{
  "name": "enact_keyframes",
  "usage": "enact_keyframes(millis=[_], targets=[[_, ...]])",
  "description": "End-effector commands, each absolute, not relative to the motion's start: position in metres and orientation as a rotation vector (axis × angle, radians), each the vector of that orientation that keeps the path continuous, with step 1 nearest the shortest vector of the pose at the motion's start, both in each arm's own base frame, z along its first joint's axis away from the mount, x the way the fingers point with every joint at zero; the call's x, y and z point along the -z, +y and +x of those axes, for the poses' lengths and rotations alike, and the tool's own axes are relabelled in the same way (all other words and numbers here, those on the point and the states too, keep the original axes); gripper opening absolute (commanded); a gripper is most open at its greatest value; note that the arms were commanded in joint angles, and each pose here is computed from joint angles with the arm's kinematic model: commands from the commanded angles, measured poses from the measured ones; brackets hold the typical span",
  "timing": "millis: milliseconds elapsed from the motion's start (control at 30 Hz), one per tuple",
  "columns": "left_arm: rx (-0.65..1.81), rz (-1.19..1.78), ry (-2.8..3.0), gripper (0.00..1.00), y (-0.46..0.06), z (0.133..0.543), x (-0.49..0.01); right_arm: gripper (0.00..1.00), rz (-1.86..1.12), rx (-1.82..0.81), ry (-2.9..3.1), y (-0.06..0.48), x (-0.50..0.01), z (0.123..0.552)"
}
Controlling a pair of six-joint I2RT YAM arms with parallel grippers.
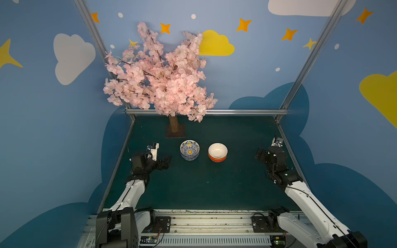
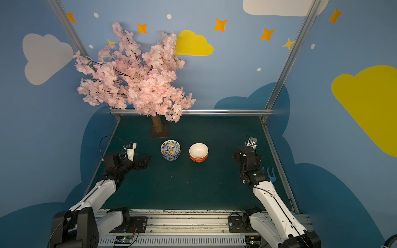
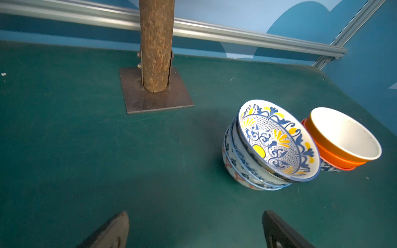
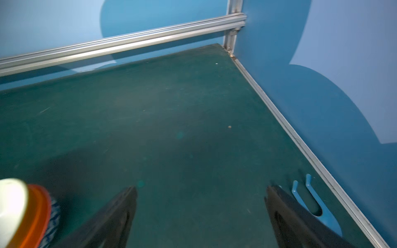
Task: Stack the bowls
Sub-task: Reset both arms
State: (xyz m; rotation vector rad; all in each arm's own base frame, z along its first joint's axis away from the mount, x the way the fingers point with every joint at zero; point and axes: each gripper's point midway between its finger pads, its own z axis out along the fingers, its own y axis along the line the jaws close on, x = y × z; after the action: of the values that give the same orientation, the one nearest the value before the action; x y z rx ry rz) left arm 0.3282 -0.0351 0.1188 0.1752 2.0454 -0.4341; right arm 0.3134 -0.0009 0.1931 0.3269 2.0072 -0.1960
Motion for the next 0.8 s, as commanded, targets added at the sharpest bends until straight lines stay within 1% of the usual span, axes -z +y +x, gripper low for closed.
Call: enact_keyframes(millis=[0, 200, 367, 600, 767], targets=[[0.419, 0.211, 1.915, 1.00, -0.042, 0.340, -0.135, 0.98, 0.402, 0.257, 1.840, -0.022, -0.223, 0.324], [0.304, 0.220, 1.864, 1.00, -0.041, 0.348, -0.124, 0.98, 0.291, 0.334, 1.876, -0.021, -0.190, 0.330], [0.248, 0.206, 1.772, 1.00, -0.036, 0.354, -0.125, 0.98, 0.279, 0.366, 1.802, -0.027, -0.168, 0.328], [0.173, 0.148, 1.802, 1.00, -0.027, 0.365, -0.097, 0.98, 0.176, 0.347, 1.777, -0.018, -0.157, 0.331], [0.152, 0.124, 1.767, 1.00, -0.023, 0.368, -0.097, 0.98, 0.134, 0.336, 1.786, -0.013, -0.137, 0.332]])
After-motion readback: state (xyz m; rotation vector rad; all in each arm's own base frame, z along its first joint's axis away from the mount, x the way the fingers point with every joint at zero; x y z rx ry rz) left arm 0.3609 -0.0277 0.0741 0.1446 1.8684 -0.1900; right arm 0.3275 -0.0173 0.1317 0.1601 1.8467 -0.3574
